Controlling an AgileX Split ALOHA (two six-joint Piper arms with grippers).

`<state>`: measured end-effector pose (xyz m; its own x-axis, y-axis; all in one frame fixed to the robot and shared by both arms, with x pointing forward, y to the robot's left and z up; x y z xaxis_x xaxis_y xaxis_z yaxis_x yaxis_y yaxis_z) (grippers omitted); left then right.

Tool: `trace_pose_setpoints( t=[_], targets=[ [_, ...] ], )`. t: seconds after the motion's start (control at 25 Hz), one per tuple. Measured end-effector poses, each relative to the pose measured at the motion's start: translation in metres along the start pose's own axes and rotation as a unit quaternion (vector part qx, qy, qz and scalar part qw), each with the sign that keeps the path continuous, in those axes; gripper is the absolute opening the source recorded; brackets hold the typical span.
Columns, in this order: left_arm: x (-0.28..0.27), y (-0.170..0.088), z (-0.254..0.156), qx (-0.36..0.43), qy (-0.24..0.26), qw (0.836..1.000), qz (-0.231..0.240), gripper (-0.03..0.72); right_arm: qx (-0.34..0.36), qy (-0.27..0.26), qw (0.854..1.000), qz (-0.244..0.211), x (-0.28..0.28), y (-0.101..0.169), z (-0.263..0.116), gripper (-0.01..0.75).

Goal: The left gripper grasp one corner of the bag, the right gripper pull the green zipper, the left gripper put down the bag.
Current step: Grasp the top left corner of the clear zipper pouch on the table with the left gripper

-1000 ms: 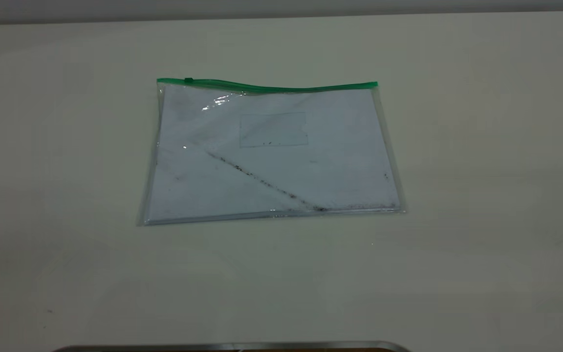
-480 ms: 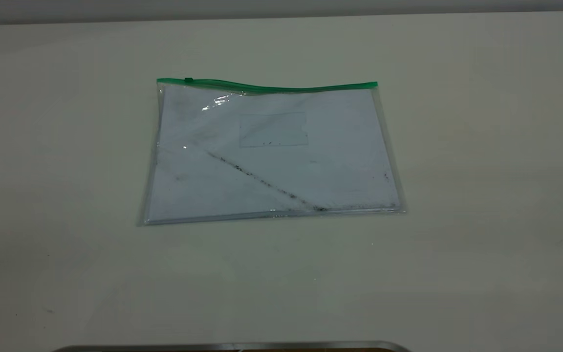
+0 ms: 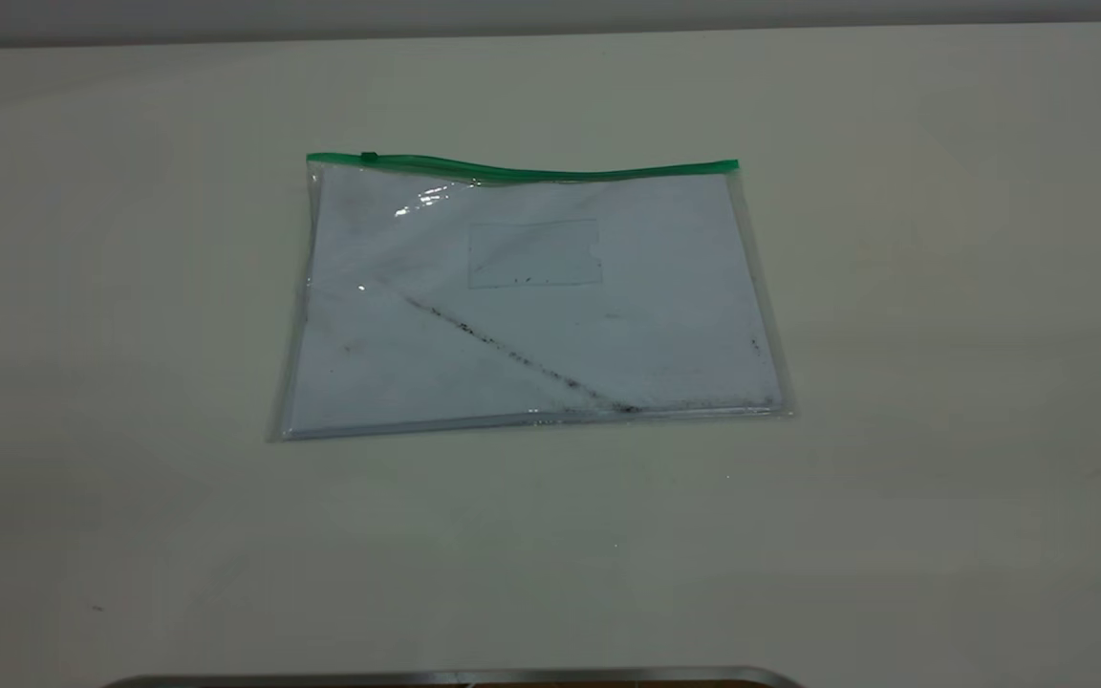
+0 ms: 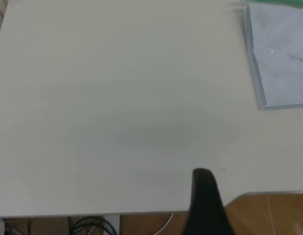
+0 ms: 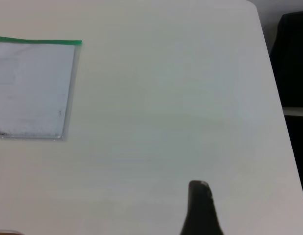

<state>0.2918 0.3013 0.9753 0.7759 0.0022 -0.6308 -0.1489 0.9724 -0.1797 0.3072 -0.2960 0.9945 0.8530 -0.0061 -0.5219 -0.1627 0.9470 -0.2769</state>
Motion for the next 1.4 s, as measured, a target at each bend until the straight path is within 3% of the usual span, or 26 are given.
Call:
trace_pose_setpoints(
  t=[0.8,0.96,1.16,1.4],
  targets=[
    [0.0,0.0,0.0,-0.009,0.001,1.0,-0.001,0.59,0.0,0.0,1.0,0.0,0.0,0.0,0.0,0.578],
    [0.007,-0.001,0.003,-0.016,0.036,0.999,0.009,0.59,0.0,0.0,1.0,0.0,0.0,0.0,0.0,0.578],
    [0.018,-0.011,0.044,-0.013,0.041,0.999,0.01,0.59,0.016,-0.001,1.0,0.001,0.0,0.0,0.0,0.578],
    [0.059,-0.022,0.087,-0.014,0.086,0.996,0.019,0.59,0.03,-0.002,1.0,0.0,0.007,-0.006,0.016,0.578]
  ],
)
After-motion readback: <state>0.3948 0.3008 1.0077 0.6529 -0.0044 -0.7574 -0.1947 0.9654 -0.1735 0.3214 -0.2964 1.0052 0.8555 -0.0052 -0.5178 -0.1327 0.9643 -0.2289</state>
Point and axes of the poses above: a point on each arm's last joint axis where the gripper is mounted, x pointing out along that axis toward the gripper, y along the wrist's bending axis when the last joint is at zero, z = x × y, the point moved 9 cm from there along x, pointing out along that axis toward the gripper, and after that the axes turned 15 degrees about -x, right-handed, at the moved point
